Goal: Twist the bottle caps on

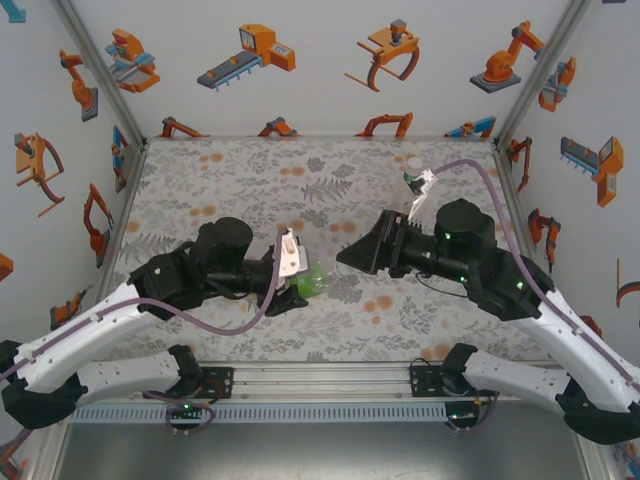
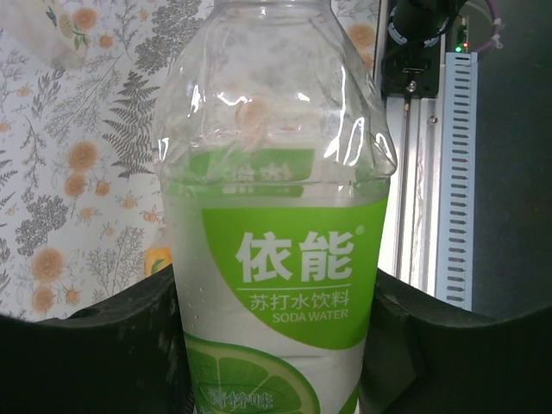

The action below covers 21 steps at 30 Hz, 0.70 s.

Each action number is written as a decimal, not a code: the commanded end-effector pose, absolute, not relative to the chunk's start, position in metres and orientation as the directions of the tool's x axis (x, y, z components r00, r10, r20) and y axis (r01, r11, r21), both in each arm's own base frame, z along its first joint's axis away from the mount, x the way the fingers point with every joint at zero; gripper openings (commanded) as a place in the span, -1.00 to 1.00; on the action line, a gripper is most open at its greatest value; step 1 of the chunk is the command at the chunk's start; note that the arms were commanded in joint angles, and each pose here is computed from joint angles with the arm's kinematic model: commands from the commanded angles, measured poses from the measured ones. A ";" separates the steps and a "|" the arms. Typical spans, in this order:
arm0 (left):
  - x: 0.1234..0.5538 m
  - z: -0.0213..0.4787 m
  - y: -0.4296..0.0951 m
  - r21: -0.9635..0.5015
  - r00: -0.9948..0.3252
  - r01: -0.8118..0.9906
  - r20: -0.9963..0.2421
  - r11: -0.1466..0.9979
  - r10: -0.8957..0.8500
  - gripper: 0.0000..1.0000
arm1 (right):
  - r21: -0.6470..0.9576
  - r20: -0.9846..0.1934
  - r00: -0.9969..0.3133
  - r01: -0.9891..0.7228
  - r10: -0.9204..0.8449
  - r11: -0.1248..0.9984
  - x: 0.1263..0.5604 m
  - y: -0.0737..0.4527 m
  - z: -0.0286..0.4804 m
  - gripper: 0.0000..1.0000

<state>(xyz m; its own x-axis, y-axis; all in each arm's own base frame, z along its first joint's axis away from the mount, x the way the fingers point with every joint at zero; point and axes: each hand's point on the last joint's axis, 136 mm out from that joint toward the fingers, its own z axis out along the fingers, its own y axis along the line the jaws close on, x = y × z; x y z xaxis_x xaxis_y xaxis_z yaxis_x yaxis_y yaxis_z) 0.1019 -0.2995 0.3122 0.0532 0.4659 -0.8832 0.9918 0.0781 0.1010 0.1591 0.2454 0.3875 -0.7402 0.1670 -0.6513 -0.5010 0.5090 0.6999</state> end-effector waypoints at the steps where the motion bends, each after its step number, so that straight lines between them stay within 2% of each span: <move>1: 0.092 0.319 -0.300 0.101 0.080 0.995 -0.899 0.026 0.430 -1.00 | 0.412 -0.895 -0.447 -0.804 0.022 0.430 0.143 0.248 0.421 0.27; 3: 0.088 0.320 -0.300 0.097 0.083 0.995 -0.901 0.010 0.426 -1.00 | 0.287 -0.942 -0.329 -0.890 -0.063 0.353 0.129 0.252 0.426 0.28; 7: 0.083 0.321 -0.300 0.096 0.095 0.995 -0.904 -0.019 0.416 -1.00 | 0.069 -0.981 -0.091 -0.989 -0.171 0.129 0.093 0.258 0.433 0.26; 13: 0.075 0.324 -0.301 0.088 0.103 0.995 -0.909 -0.054 0.403 -1.00 | -0.211 -0.962 0.234 -0.964 -0.138 -0.161 0.049 0.255 0.434 0.20; 16: 0.074 0.324 -0.302 0.090 0.108 0.994 -0.910 -0.064 0.401 -1.00 | -0.273 -0.946 0.297 -0.946 -0.129 -0.173 0.049 0.255 0.432 0.17; 21: 0.073 0.325 -0.302 0.090 0.109 0.994 -0.911 -0.066 0.399 -1.00 | -0.282 -0.941 0.306 -0.945 -0.142 -0.168 0.055 0.260 0.428 0.05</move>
<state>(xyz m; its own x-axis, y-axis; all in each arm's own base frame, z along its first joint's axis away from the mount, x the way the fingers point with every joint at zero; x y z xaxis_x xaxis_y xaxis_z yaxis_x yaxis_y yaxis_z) 0.0802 -0.3017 0.3175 0.0736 0.4314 -0.8991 0.9973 -0.0283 0.0680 0.0616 0.2597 0.4220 0.2175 -0.1817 -0.9590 -0.9729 -0.1197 -0.1980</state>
